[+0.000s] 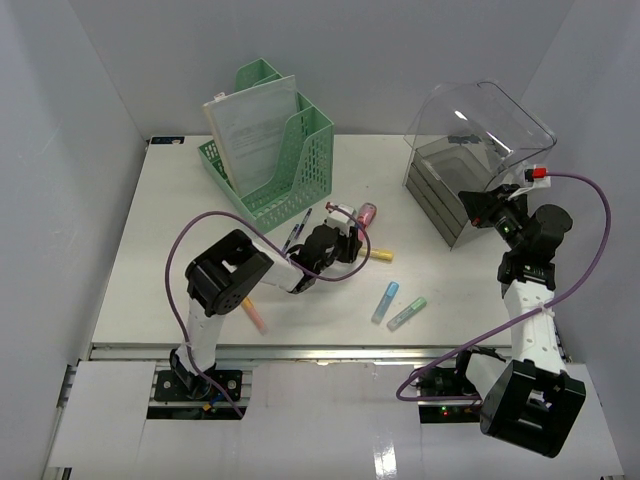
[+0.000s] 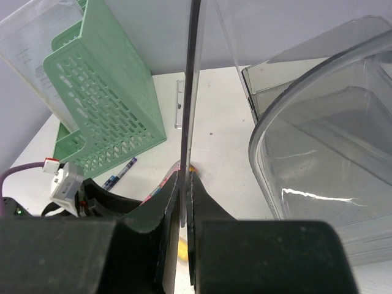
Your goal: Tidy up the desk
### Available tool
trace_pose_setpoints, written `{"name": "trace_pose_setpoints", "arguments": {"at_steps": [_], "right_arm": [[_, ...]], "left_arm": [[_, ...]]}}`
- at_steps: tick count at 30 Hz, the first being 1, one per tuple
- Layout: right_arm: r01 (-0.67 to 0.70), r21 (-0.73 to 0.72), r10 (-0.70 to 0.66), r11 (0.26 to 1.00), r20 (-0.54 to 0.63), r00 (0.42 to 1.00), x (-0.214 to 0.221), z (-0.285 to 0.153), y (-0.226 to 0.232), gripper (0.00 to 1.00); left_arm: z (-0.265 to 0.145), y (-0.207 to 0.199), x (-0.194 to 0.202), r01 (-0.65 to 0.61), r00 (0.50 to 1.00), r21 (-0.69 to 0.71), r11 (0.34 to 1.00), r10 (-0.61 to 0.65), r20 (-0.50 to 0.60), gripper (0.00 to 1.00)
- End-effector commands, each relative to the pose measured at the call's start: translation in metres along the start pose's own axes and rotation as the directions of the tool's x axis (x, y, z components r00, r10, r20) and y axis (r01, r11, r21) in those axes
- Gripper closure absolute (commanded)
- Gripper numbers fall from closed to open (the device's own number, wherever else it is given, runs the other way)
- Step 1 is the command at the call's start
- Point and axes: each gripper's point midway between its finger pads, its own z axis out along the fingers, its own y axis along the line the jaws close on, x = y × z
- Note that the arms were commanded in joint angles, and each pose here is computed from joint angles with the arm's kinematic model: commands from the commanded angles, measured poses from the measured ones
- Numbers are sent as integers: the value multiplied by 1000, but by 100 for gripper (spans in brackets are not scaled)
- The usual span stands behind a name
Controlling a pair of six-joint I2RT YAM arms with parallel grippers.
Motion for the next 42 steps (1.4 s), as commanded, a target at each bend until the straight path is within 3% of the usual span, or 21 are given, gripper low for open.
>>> {"name": "trace_pose_setpoints", "arguments": {"at_steps": [1,4,8,12,15,21,36,40,42], "right_arm": [[110,-1,-110,994,117,987,-34,-4,8,92],[110,-3,-109,994,119,987,-34,-5,9,92],[110,-5,-108,994,117,987,-33,-5,9,92],[106,-9,-104,994,118,988,-33,-5,10,92],[109,-10,-107,994,121,987,-34,-6,11,92],[110,-12,-108,994,122,987,-34,-6,12,92],[107,-14,-104,994,123,987,-34,-7,13,92],[104,-14,-102,994,122,987,-34,-6,13,92],[103,-14,-100,995,122,988,-33,-7,13,92]], "left_arm": [[-23,0,-5,19,999,-12,1000,-19,-30,98],[-31,2,-5,16,999,-20,1000,-17,-41,82],[-36,3,-11,17,999,-29,999,-18,-32,50],[-32,-3,-20,1,999,-4,1000,-1,-39,30],[-21,-7,-26,-19,998,10,1000,20,-66,21],[-6,4,-27,-2,992,-26,1000,-1,-126,19],[4,16,-3,-22,969,-49,999,10,-245,29],[5,14,2,-30,964,-39,999,19,-264,37],[6,15,4,-30,963,-42,999,18,-269,51]]}}
